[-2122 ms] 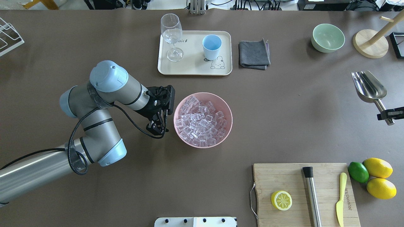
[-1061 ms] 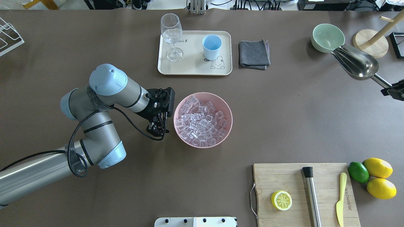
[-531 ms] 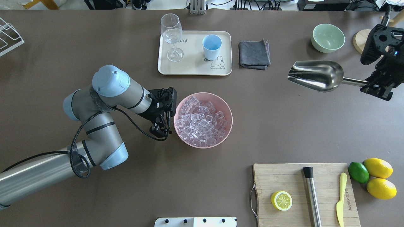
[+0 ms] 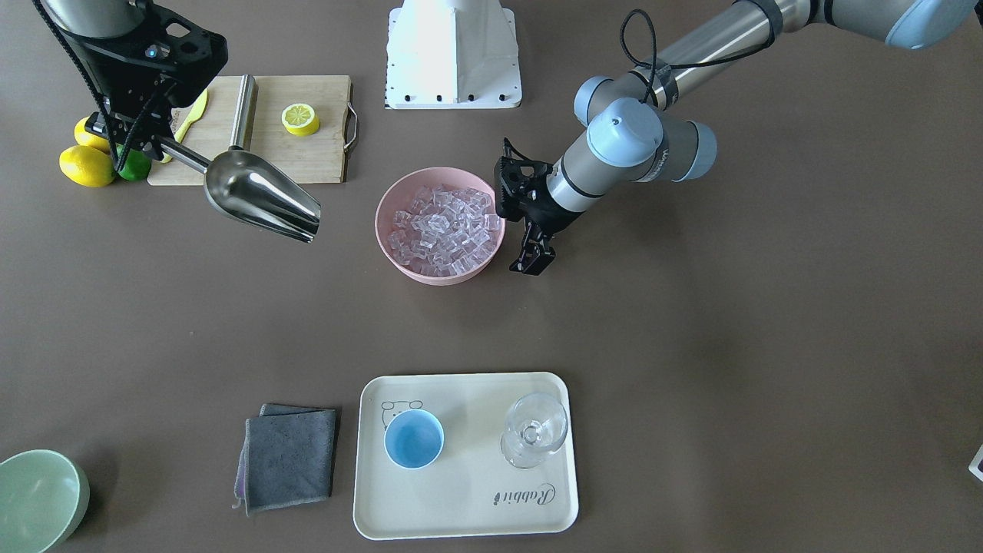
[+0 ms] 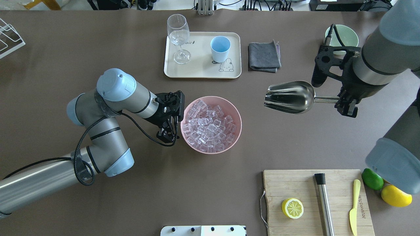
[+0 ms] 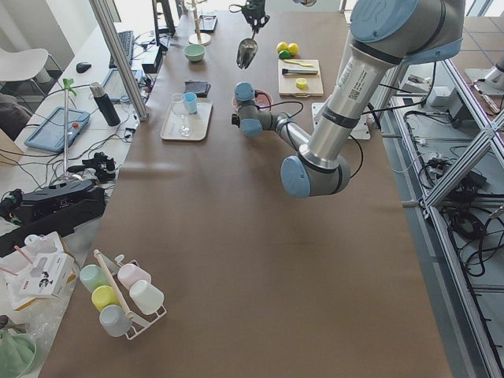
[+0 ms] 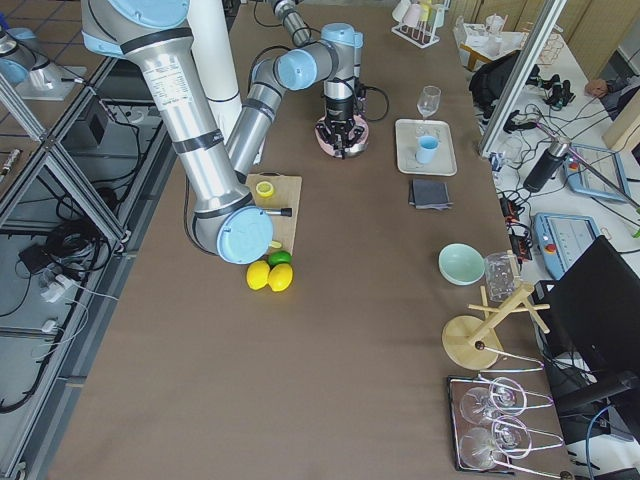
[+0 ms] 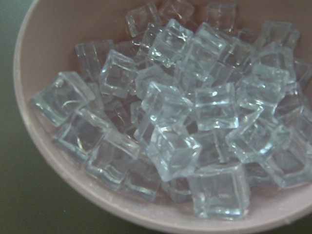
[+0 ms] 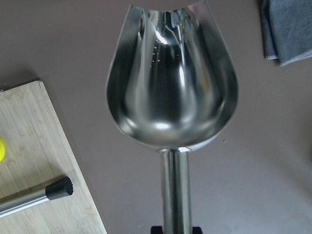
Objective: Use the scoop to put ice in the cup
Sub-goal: 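Carry the scoop with the right gripper over the pink ice bowl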
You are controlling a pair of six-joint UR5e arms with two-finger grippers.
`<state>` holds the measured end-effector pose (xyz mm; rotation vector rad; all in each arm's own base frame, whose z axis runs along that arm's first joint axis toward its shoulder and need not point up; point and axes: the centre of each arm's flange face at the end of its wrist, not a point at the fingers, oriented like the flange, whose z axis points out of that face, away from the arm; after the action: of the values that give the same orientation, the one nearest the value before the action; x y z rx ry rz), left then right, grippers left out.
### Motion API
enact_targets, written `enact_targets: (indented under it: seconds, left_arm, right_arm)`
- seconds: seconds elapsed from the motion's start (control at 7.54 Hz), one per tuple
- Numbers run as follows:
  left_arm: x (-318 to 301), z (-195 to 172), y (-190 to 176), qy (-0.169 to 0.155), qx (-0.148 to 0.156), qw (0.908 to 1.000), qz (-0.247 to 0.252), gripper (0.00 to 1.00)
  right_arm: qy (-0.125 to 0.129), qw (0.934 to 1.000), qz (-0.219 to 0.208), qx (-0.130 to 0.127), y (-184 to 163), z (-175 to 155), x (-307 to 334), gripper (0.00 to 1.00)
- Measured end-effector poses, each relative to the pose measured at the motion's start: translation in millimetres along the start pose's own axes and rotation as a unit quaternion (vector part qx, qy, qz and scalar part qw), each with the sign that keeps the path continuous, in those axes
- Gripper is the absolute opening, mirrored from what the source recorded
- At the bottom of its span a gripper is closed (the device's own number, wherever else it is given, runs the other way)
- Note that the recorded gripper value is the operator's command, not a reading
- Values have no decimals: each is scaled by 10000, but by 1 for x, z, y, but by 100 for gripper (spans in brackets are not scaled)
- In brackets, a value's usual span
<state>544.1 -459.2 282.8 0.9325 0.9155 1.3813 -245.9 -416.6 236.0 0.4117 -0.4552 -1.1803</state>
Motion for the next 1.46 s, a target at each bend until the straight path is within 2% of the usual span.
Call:
enact_targets:
  seconds: [0.8, 1.19, 1.46]
  left_arm:
    - [2, -1, 5, 1, 25, 10000, 30, 99]
    - [2, -2, 5, -12, 37, 10000, 36, 99]
    - [2, -1, 4, -11, 41, 10000, 28, 99]
  right_arm:
    - [-25, 9953, -378, -889, -116, -19, -33, 0]
    - [-156, 9907, -528, -1244, -173, -9, -45, 0]
    - [-214, 9872, -546, -1482, -193, 0, -47, 0]
